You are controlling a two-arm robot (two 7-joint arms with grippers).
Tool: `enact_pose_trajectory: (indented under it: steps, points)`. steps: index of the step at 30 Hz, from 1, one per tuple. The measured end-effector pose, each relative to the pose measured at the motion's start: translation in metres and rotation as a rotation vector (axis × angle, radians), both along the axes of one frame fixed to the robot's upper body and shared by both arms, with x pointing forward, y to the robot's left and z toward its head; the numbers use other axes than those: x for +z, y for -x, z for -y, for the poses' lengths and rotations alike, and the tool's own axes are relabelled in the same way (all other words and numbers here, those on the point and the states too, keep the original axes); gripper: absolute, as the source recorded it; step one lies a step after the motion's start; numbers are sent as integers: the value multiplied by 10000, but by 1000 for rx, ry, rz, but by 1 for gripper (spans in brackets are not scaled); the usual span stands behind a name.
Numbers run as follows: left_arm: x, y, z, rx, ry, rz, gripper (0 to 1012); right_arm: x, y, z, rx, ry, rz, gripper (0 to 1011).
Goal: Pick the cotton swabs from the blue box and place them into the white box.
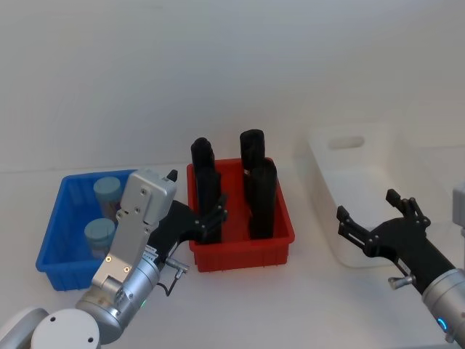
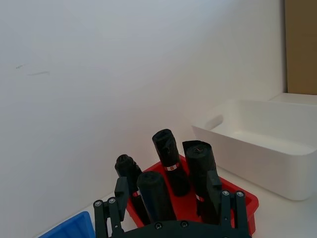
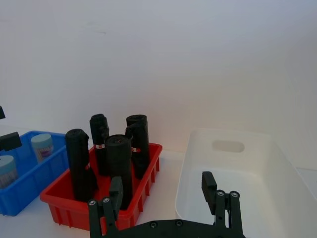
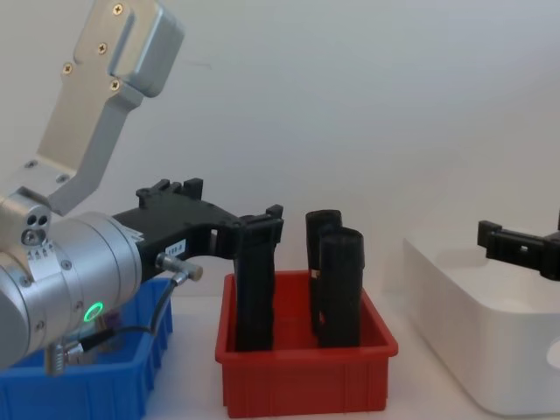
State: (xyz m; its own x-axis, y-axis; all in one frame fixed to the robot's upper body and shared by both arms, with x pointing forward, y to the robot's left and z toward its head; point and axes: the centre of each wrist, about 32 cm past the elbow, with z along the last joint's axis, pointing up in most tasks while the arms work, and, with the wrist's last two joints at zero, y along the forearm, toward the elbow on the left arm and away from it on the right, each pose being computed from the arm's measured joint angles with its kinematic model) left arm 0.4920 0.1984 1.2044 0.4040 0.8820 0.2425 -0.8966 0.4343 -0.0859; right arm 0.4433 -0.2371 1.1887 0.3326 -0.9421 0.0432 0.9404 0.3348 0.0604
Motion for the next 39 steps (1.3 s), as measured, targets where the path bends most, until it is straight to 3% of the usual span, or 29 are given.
enact_pose_trajectory:
  steps: [39]
  points:
    - [0, 0, 0, 0, 0, 0, 1003, 0, 0, 0, 0, 0, 0, 1002]
